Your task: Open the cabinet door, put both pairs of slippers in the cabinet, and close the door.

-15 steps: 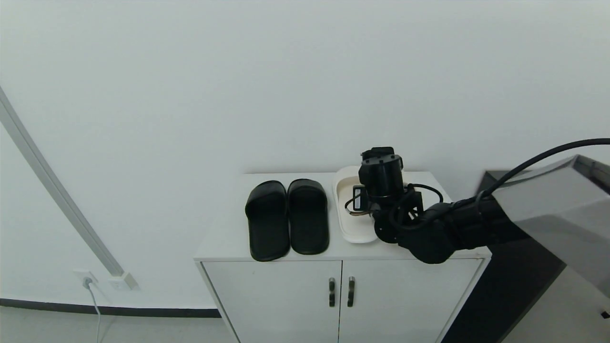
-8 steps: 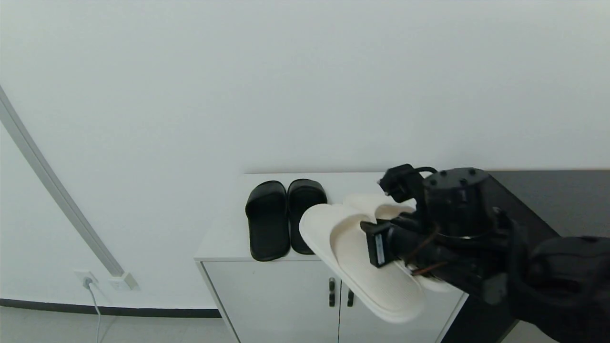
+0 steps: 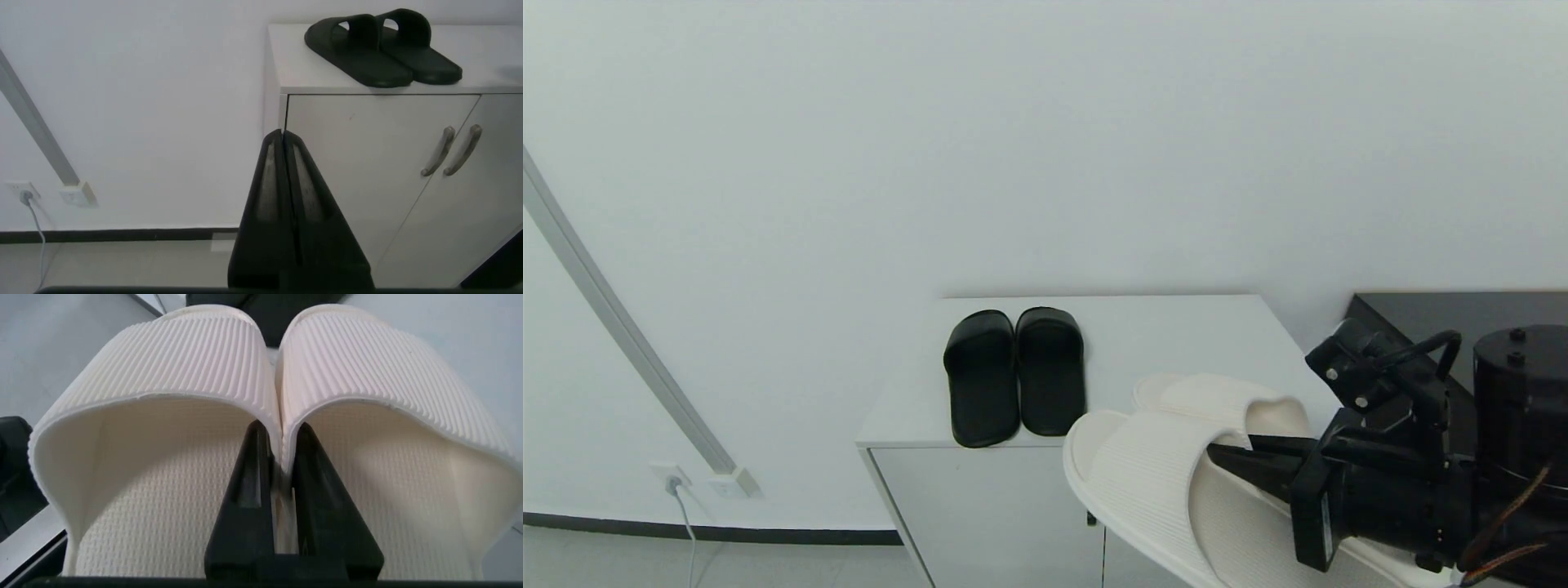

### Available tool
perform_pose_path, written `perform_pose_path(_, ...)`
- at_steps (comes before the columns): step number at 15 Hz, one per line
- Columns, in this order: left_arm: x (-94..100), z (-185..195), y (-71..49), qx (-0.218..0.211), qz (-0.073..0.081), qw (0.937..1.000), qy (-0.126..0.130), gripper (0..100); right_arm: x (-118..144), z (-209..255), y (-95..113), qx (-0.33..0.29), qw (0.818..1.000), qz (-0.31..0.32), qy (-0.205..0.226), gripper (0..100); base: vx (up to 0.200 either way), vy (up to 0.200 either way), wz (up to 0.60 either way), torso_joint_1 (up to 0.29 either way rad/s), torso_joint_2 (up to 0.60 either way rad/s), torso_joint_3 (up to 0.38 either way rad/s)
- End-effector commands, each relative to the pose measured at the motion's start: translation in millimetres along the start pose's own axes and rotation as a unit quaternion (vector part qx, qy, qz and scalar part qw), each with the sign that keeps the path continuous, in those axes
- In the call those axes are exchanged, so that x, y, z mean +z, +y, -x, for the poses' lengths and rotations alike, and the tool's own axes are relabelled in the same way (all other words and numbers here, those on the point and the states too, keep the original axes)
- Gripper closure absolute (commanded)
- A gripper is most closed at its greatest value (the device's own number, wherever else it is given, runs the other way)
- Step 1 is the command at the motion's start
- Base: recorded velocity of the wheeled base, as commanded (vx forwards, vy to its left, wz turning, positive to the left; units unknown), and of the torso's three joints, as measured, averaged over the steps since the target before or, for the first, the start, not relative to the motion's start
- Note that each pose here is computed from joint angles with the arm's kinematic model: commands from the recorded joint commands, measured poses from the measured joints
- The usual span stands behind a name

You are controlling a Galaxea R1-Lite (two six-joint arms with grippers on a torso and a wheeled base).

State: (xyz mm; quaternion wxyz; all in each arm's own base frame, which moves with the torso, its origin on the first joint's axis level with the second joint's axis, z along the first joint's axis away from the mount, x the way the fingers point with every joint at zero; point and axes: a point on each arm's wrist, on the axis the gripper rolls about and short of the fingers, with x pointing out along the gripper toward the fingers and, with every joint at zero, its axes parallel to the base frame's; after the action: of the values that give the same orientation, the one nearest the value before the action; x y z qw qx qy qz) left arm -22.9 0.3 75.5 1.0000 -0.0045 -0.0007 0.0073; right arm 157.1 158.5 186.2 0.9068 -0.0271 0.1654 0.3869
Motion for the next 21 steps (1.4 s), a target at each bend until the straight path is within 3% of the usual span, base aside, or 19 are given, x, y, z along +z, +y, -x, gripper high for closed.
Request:
perform_pose_path(1, 0.0, -0.1, 0.0, 0.000, 0.000, 1.0000, 0.001, 100, 1.6, 4.0, 0.0, 0.001, 1.000, 0.000, -0.007, 100, -0.200, 0.000, 0.00, 0.002, 0.00, 0.007)
perform_pose_path(8, 0.0, -0.1, 0.0, 0.000, 0.000, 1.0000, 0.001, 100, 0.2, 4.2, -1.1, -0.002, 1.000, 0.000, -0.006, 100, -0.200, 0.000, 0.00, 0.000, 0.00, 0.004)
perform_pose_path(21, 0.0, -0.1, 0.0, 0.000, 0.001, 1.0000, 0.001, 100, -4.6, 2.9, -1.4, 0.000, 1.000, 0.008, 0.004, 100, 0.000, 0.000, 0.00, 0.000, 0.00, 0.000)
